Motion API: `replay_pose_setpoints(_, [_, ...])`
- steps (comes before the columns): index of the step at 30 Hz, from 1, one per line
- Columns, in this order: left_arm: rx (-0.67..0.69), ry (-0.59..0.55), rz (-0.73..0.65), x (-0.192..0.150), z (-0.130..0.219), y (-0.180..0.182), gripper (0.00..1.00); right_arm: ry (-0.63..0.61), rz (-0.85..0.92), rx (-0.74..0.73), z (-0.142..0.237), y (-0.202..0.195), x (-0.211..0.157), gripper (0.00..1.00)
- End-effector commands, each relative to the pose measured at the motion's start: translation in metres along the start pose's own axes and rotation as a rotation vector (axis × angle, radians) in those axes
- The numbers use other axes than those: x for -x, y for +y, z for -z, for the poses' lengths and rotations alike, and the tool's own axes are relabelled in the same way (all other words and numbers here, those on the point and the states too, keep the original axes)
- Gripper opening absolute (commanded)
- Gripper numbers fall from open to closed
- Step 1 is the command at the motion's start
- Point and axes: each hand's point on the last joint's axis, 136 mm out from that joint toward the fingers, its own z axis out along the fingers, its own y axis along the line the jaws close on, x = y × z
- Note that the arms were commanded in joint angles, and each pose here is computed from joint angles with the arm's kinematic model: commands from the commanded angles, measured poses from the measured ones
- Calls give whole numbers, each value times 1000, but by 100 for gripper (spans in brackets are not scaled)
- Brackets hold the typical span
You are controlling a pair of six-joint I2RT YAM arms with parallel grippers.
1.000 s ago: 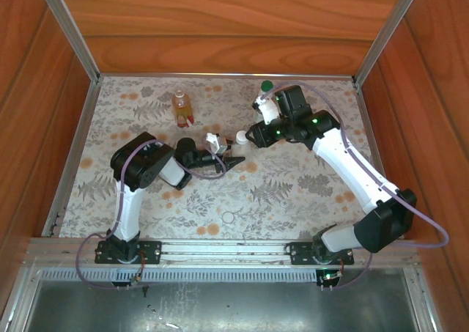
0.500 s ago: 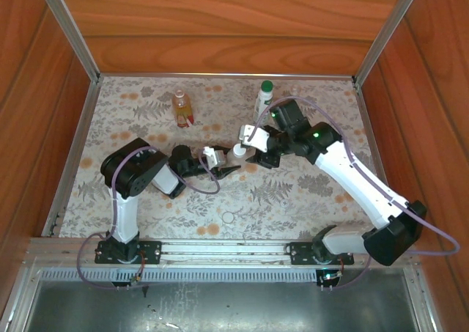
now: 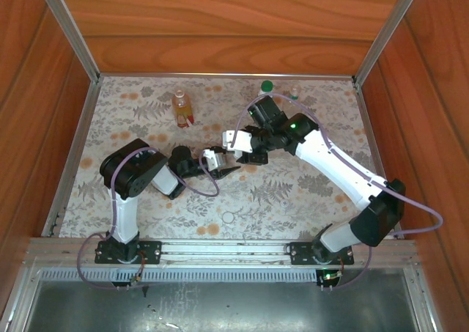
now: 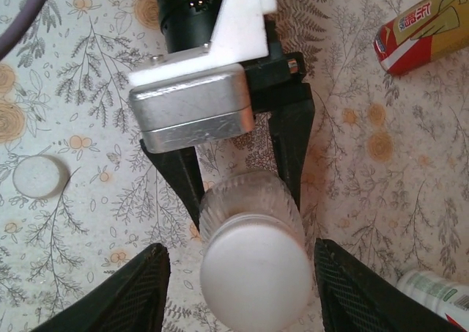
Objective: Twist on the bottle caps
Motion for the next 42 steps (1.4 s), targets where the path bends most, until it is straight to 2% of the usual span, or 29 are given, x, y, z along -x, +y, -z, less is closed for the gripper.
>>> replay_pose_setpoints(1, [-35,153,75,-45,8,-20,59,34,29,14,-2,1,-3,55])
replay_pose_setpoints(11, [-23,150,89,-42,8,-17,59,59,-2,23,-6,0,-6,43])
replay_pose_setpoints(14, [27,154,87,-38,8,-8,58,67,-102,-52,-7,-15,-7,34])
replay_pose_setpoints(17, [156,172,101,-33,11,15,58,59,-328,-175,-2,-35,-8,31])
replay_pose_setpoints(20, [231,163,78,-21,12,30,58,43,-661,-292,4,-51,-15,28])
replay_pose_setpoints(22, [251,152,53,-12,11,33,58,10,-822,-235,1,-39,-12,27])
replay_pose_setpoints(25, [241,133,21,-2,7,30,58,-22,-1131,-242,-3,-33,-18,26])
replay_pose_setpoints(28, [238,132,-33,7,2,22,57,3,-1409,-212,-9,-20,-26,27])
replay_pose_setpoints(30, [231,145,-74,11,-1,16,57,28,-1513,-206,-11,-15,-29,28])
replay_pose_setpoints(32, [216,157,-94,13,-3,11,57,32,-1523,-187,-9,-13,-27,34])
replay_pose_setpoints(34, [217,171,-102,10,-2,11,57,19,-1458,-175,-3,-14,-22,46])
replay_pose_setpoints(37, [225,202,-127,3,1,10,57,-24,-1258,-186,16,-18,-13,71])
replay_pose_setpoints(40, [234,223,-156,0,6,10,57,-54,-1014,-199,34,-14,-8,89])
replay_pose_setpoints(42, [240,237,-177,-1,9,10,57,-62,-843,-212,44,-10,-8,95])
